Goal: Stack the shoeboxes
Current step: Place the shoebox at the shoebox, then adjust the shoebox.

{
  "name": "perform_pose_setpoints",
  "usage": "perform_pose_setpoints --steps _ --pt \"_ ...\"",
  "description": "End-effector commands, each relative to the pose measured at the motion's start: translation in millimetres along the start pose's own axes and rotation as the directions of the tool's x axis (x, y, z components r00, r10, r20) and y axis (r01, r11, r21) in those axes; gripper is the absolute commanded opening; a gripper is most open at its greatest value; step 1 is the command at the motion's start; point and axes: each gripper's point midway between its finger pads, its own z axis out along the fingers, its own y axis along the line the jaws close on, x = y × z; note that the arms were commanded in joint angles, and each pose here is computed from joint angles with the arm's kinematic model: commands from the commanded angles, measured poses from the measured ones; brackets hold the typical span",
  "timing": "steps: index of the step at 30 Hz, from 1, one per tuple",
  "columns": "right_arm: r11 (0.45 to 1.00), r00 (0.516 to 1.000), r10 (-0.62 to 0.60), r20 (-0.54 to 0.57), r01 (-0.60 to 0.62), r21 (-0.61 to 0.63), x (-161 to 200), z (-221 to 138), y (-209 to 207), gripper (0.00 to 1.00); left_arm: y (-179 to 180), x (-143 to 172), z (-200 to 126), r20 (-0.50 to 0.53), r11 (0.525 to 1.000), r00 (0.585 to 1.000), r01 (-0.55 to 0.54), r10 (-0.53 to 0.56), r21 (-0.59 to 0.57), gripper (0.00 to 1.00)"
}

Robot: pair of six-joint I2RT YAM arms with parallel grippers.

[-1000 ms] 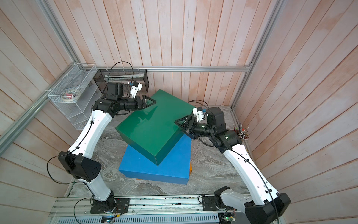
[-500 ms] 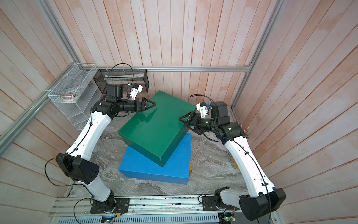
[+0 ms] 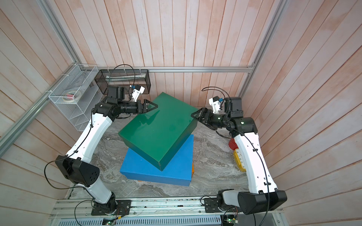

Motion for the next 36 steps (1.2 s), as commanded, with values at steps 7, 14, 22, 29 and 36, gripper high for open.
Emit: perform_pose_setpoints --steps 7,14,22,29,36 --pt "0.989 0.979 -0.146 0.142 0.14 0.051 -65 -13 -18 0.91 29 -18 -20 0.092 0.994 0.995 0.034 -0.025 -0.104 0.97" --pt "0.974 0.966 -0.189 0.175 0.207 -0.089 -111 20 -6 0.91 31 -23 -21 0.105 0.994 0.994 0.044 -0.033 -0.104 0.97" --pt "0.949 0.983 -0.135 0.128 0.165 -0.269 -107 42 1 0.85 61 -34 -66 0.25 0.961 0.965 0.146 -0.085 -0.237 0.98" --pt "0.945 0.993 -0.104 0.055 0.116 -0.307 -76 50 -1 0.86 74 -15 -115 0.345 0.92 0.93 0.243 -0.13 -0.307 0.98" --pt "0.932 0.992 -0.124 0.015 0.121 -0.342 -60 56 10 0.86 58 29 -142 0.377 0.891 0.912 0.298 -0.161 -0.341 0.95"
